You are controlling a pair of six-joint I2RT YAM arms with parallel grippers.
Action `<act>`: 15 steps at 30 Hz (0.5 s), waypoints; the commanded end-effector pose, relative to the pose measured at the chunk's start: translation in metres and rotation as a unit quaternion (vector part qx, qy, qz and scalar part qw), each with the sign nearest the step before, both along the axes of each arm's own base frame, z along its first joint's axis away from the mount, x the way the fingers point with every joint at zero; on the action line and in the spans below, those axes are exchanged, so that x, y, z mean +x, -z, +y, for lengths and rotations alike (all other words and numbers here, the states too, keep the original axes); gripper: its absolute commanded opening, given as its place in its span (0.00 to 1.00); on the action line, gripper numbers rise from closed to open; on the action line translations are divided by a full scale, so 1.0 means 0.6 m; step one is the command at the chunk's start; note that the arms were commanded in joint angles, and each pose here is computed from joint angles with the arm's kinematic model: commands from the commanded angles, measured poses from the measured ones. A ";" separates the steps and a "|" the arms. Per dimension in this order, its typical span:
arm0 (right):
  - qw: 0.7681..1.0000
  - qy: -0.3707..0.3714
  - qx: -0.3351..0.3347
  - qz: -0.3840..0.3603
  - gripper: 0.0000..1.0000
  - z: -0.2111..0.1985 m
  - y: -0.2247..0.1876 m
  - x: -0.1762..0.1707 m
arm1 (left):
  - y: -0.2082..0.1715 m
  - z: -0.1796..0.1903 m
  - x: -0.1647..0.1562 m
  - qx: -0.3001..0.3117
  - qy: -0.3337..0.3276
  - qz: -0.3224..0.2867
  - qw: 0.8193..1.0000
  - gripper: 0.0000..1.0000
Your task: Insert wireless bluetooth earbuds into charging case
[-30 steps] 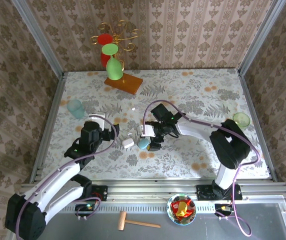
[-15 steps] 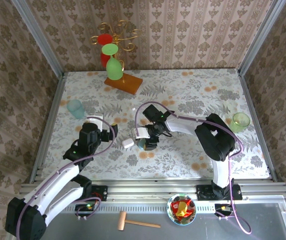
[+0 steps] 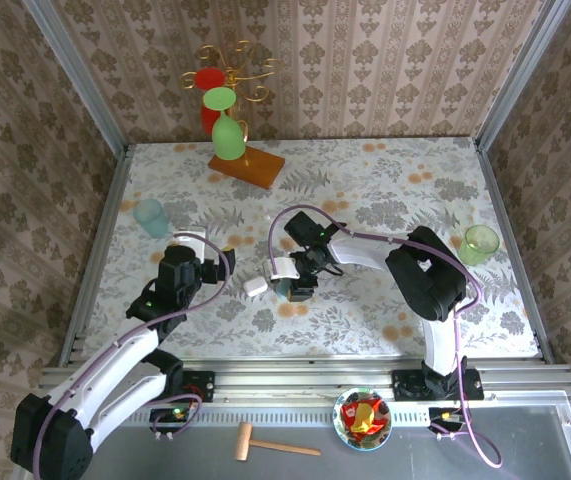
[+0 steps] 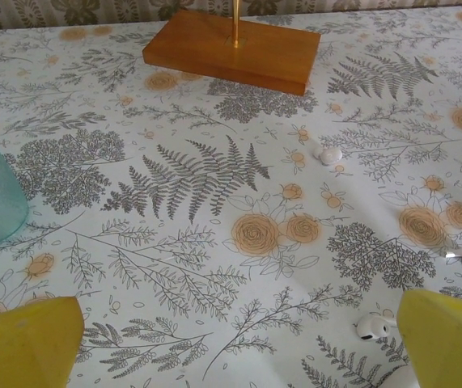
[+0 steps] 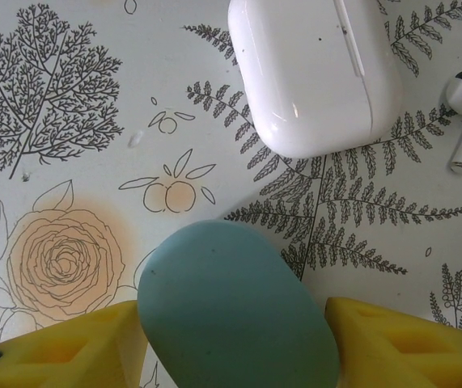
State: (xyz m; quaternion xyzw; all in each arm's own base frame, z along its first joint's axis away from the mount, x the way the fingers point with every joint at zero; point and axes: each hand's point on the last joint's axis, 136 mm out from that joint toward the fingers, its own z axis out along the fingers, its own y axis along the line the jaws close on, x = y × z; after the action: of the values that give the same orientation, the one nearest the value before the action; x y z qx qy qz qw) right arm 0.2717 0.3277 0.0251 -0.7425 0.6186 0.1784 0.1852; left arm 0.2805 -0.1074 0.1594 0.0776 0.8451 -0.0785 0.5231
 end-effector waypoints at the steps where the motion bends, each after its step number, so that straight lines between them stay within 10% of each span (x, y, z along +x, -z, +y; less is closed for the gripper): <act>1: 1.000 0.006 -0.016 0.014 0.60 -0.010 0.015 -0.008 | 0.011 0.000 -0.002 -0.004 0.001 0.008 1.000 1.00; 15: 1.000 0.022 -0.008 0.012 0.41 -0.009 0.006 0.000 | 0.006 -0.001 -0.001 -0.007 0.002 0.004 1.000 1.00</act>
State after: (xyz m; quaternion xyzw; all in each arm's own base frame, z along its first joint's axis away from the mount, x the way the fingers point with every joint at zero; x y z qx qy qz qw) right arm 0.2742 0.3268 0.0253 -0.7336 0.6291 0.1780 0.1853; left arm 0.2797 -0.1085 0.1573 0.0801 0.8462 -0.0810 0.5205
